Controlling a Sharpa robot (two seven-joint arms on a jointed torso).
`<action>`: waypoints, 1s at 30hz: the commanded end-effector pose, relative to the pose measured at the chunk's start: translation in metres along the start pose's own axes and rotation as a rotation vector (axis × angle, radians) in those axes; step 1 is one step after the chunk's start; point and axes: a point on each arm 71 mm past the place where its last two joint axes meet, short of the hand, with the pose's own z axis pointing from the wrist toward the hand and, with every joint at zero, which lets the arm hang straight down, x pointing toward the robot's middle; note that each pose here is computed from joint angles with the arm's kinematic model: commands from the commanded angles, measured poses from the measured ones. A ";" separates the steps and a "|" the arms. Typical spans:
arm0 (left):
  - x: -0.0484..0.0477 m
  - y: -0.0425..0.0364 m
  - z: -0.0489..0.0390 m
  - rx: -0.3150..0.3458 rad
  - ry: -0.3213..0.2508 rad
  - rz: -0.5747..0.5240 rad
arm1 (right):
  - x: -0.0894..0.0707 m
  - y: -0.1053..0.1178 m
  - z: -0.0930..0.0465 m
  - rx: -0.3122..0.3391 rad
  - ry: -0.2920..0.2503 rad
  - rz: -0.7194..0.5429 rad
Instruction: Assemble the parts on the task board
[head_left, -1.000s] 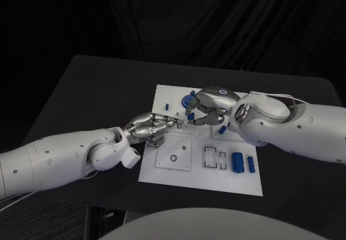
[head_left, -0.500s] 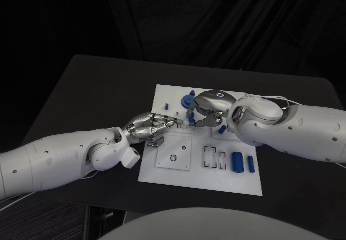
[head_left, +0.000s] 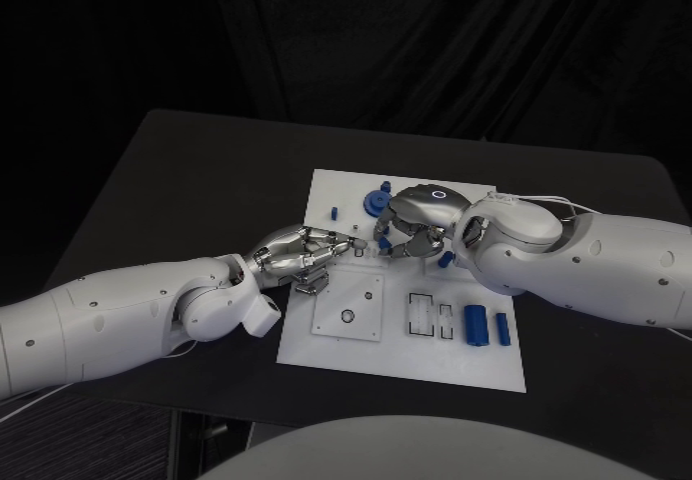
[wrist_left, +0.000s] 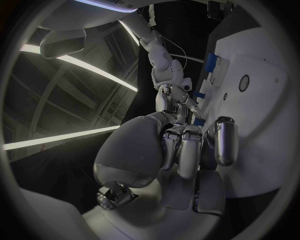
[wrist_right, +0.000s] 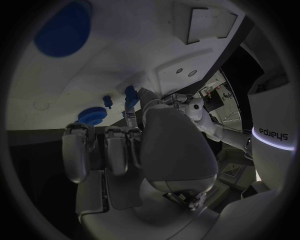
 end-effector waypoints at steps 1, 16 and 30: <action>0.0018 -0.0004 0.0008 0.013 0.004 -0.006 | 0.003 -0.001 0.000 0.022 0.023 -0.010; 0.0018 -0.0001 0.0019 0.015 0.008 -0.008 | 0.005 -0.002 0.000 0.030 0.041 -0.011; 0.0013 0.0008 0.0016 0.013 0.008 -0.009 | 0.004 -0.002 -0.001 0.023 0.033 -0.010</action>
